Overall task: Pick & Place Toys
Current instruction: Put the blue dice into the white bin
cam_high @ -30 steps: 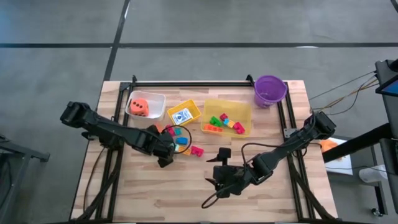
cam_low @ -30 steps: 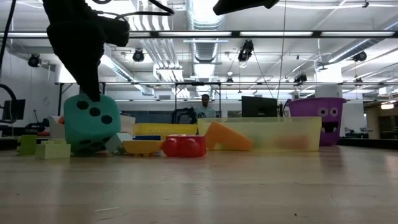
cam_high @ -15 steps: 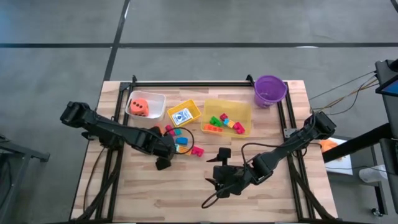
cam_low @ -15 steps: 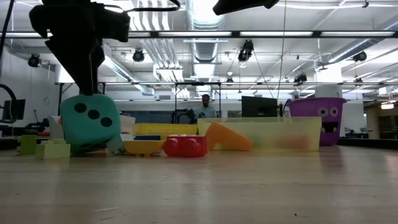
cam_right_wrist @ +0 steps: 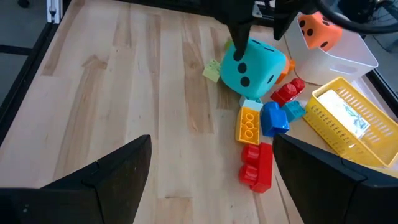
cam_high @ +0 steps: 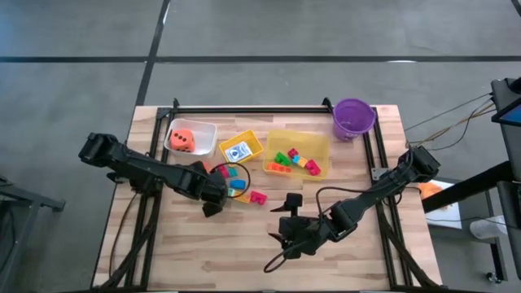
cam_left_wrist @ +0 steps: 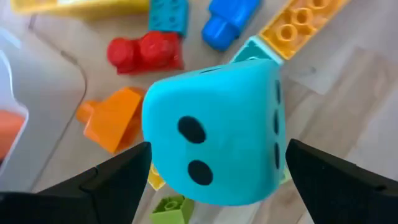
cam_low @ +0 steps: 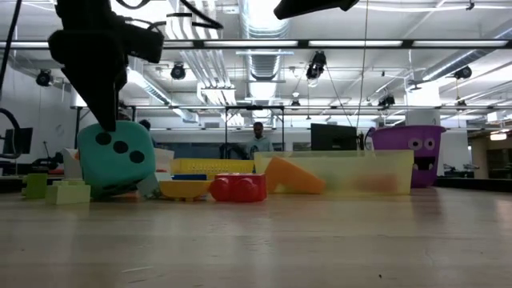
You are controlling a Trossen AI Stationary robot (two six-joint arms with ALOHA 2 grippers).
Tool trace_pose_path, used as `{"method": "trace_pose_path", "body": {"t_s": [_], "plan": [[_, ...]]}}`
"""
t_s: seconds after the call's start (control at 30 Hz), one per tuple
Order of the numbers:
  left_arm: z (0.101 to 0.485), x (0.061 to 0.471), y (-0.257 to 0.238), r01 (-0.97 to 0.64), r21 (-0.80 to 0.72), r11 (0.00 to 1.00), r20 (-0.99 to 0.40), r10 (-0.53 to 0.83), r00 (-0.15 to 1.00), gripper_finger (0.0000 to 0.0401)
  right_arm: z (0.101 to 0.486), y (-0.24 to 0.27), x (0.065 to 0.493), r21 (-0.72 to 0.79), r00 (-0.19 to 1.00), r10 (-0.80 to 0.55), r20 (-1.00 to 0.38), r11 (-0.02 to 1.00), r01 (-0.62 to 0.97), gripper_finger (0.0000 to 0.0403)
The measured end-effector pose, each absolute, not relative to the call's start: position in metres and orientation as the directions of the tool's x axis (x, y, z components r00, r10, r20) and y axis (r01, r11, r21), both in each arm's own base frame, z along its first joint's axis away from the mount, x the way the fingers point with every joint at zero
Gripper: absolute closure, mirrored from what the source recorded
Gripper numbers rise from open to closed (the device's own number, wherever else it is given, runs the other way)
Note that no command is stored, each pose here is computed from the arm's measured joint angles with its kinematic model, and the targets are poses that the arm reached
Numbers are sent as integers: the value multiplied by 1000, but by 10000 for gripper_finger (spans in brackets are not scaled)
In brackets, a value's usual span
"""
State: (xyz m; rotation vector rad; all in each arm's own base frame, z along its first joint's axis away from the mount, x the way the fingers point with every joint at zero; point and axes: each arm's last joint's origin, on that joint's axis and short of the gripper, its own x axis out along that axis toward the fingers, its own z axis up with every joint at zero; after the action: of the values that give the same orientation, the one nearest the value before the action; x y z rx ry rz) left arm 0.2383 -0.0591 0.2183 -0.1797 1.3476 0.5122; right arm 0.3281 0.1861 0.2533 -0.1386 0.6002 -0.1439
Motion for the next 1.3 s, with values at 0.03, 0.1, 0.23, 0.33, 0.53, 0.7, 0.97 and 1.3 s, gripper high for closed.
{"method": "trace_pose_path", "body": {"t_s": [0.03, 0.1, 0.23, 0.33, 0.53, 0.7, 0.97, 1.3], "plan": [[217, 238, -59, -476, 166, 864, -958, 255, 130, 35, 253, 186, 328, -171, 816, -175, -551, 981, 94, 71], [216, 237, -59, -501, 164, 850, -958, 259, 126, 35, 253, 186, 328, -171, 816, -175, -551, 981, 94, 71], [216, 239, -59, -506, 149, 849, -956, 254, 145, 35, 253, 186, 328, -172, 816, -175, -551, 981, 94, 71], [216, 241, -60, -505, 133, 853, -954, 248, 167, 35, 253, 186, 328, -172, 816, -175, -552, 981, 94, 71], [213, 240, -59, -495, 143, 857, -952, 255, 167, 35, 253, 189, 327, -171, 817, -168, -552, 981, 86, 71], [198, 236, -57, -514, 162, 842, -948, 278, 157, 35, 253, 189, 326, -171, 817, -166, -552, 982, 84, 71], [183, 235, -54, -512, 150, 846, -929, 297, 219, 36, 253, 189, 326, -173, 818, -167, -551, 981, 83, 71], [180, 233, -53, -520, 124, 845, -947, 258, 193, 106, 254, 189, 327, -170, 821, -165, -547, 982, 83, 71]]}}
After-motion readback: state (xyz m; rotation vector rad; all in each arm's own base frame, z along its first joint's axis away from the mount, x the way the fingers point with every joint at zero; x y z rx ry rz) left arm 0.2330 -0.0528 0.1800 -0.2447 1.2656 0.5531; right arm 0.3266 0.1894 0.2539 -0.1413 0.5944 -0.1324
